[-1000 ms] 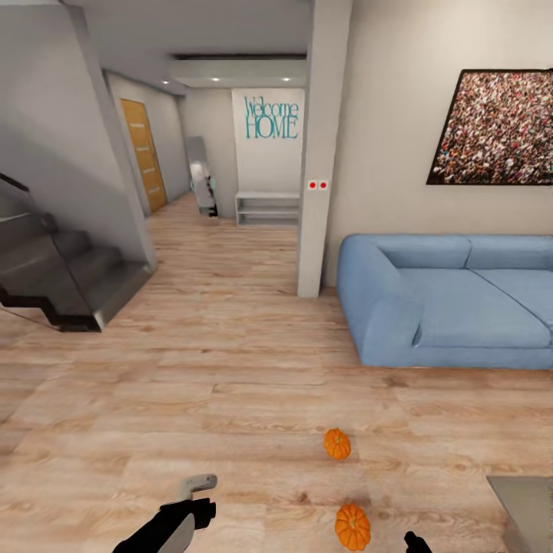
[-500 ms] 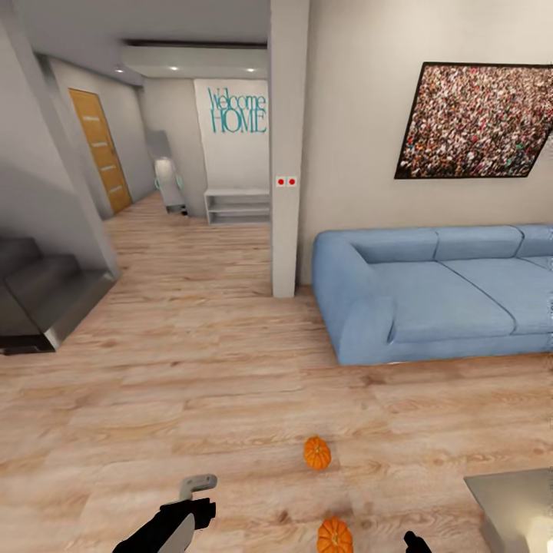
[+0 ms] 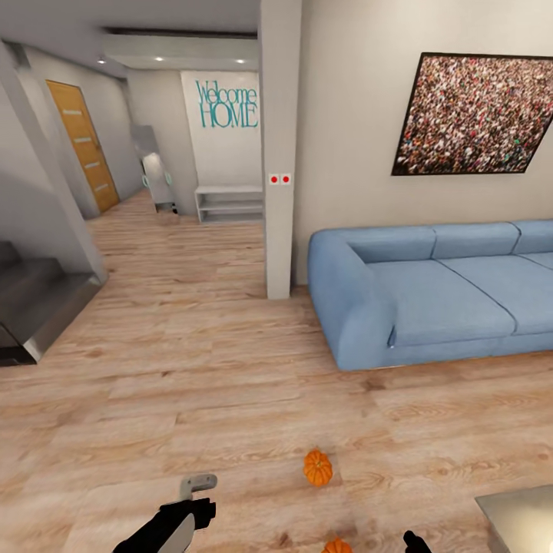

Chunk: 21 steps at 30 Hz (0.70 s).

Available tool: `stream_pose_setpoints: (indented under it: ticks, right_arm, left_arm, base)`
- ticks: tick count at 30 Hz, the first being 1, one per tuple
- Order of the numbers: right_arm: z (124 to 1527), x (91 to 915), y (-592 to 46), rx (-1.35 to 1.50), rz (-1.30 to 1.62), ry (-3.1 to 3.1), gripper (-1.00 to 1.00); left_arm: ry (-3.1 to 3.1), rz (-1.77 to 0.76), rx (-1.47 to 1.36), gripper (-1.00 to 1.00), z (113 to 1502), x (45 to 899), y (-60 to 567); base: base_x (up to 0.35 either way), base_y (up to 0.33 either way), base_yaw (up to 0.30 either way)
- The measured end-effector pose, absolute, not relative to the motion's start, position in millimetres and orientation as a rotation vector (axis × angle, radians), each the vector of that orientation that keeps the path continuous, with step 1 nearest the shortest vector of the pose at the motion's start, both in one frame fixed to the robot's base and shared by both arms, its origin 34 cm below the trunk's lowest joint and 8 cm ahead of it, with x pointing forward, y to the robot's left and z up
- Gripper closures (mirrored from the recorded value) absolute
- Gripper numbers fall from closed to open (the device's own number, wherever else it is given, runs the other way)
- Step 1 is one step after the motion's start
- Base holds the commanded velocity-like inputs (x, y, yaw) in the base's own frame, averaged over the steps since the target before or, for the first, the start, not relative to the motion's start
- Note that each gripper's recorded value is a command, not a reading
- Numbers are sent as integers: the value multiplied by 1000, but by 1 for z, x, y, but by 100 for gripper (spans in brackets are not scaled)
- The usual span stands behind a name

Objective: Place each of the two pumpkins and all three candles from the living room inside a cabinet in the living room (use any cabinet), then make sure every cabinet is closed, and position the cauldron so it is next to a table in the living room.

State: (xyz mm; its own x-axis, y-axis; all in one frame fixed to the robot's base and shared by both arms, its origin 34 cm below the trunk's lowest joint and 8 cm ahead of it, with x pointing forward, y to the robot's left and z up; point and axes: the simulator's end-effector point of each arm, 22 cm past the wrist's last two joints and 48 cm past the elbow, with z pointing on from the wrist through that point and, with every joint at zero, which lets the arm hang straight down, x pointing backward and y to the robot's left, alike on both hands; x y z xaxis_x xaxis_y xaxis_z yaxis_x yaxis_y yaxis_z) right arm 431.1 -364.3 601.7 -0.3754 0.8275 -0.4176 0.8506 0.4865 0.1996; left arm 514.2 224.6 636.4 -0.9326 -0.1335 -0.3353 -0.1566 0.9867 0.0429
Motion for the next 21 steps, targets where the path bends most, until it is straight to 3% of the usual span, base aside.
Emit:
stream_pose_setpoints:
  ticks: [6,21]
  right_arm:
    - [601,431,-364,1387,-67,2273,-100]
    - [601,432,-362,1381,-64,2277,-100]
  left_arm:
    - [2795,98,-209,-100,636,514,225]
    - [2792,98,-205,-100,636,515,225]
  base:
    - [143,59,0]
    - [-19,1,0]
